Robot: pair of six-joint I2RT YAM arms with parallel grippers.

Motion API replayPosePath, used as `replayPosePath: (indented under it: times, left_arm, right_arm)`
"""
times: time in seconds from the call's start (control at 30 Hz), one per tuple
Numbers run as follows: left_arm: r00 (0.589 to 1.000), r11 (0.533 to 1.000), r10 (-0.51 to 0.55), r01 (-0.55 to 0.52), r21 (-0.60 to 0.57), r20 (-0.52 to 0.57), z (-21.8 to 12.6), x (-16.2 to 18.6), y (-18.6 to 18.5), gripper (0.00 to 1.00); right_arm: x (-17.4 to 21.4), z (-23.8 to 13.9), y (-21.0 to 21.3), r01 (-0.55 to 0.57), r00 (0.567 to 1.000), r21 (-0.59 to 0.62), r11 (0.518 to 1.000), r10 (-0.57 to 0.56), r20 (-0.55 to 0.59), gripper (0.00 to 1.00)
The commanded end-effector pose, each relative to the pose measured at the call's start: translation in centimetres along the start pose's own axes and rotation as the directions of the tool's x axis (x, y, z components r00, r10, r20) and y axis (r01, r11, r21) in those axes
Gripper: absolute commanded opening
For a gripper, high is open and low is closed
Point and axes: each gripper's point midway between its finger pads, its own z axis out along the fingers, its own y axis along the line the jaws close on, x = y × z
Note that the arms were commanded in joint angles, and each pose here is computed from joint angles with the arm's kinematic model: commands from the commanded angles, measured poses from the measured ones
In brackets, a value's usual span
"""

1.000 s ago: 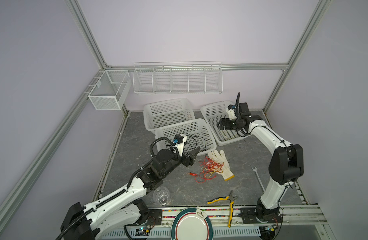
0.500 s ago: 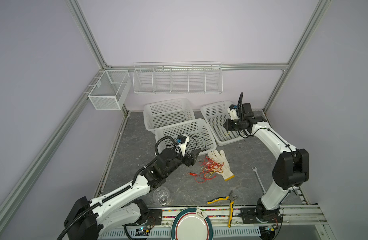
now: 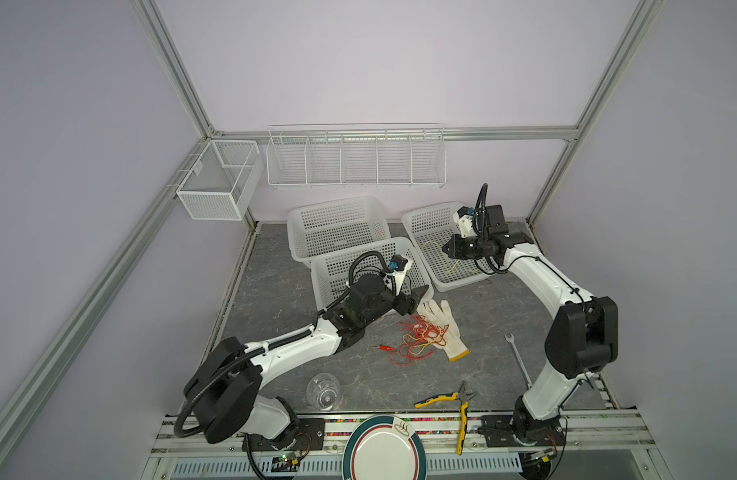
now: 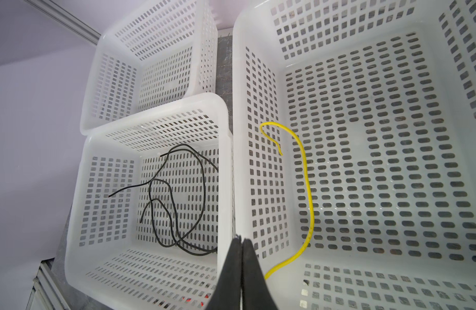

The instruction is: Untangle the cables

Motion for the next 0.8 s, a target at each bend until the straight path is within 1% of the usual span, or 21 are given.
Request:
replayPosePath:
  times: [0.0,0.1,0.17,0.23,0.33,0.4,0.5,0.6,0.77]
  left_arm:
    - [0.997,0.996,0.044,-0.049,0.080,0.065,2.5,-1.5,-1.5,0.76]
    - [0.994,0.990,0.077,-0.085,0.108,0.081,4.8,-1.2,-2.3,0.75]
    - [0.990,0.986,0.119,-0.128,0.110,0.080,6.2,-1.1,-2.9,0.75]
    - [0.983,0.980,0.173,-0.177,0.094,0.056,7.5,-0.2,-3.1,0.74]
    - [0.969,0.967,0.245,-0.247,0.061,0.044,9.2,0.1,-3.4,0.73]
    - [0.963,0.963,0.267,-0.268,0.042,0.022,10.2,0.9,-3.3,0.71]
    - [0.960,0.961,0.278,-0.278,0.001,0.025,11.3,1.1,-2.7,0.68]
    - [0.959,0.959,0.283,-0.283,-0.024,0.032,12.2,1.4,-2.4,0.62]
    - [0.958,0.957,0.286,-0.284,-0.054,0.035,13.2,1.8,-1.9,0.48]
  right_arm:
    - [0.7,0.7,-0.2,-0.036,0.999,-0.020,0.999,0.035,-0.016,0.07]
    - [0.7,0.6,0.1,-0.040,0.999,-0.028,0.999,0.039,-0.017,0.07]
    - [0.8,0.5,0.2,-0.041,0.999,-0.034,0.999,0.041,-0.020,0.07]
    - [0.8,0.4,0.3,-0.044,0.999,-0.038,0.998,0.043,-0.023,0.07]
    - [0.9,0.3,0.4,-0.047,0.999,-0.040,0.998,0.045,-0.029,0.09]
    - [1.0,0.3,0.4,-0.047,0.998,-0.040,0.998,0.046,-0.032,0.09]
    - [1.1,0.3,0.5,-0.049,0.998,-0.046,0.998,0.047,-0.036,0.10]
    - [1.2,0.2,0.7,-0.052,0.998,-0.056,0.997,0.050,-0.041,0.11]
    - [1.4,0.0,1.0,-0.055,0.998,-0.073,0.996,0.052,-0.045,0.12]
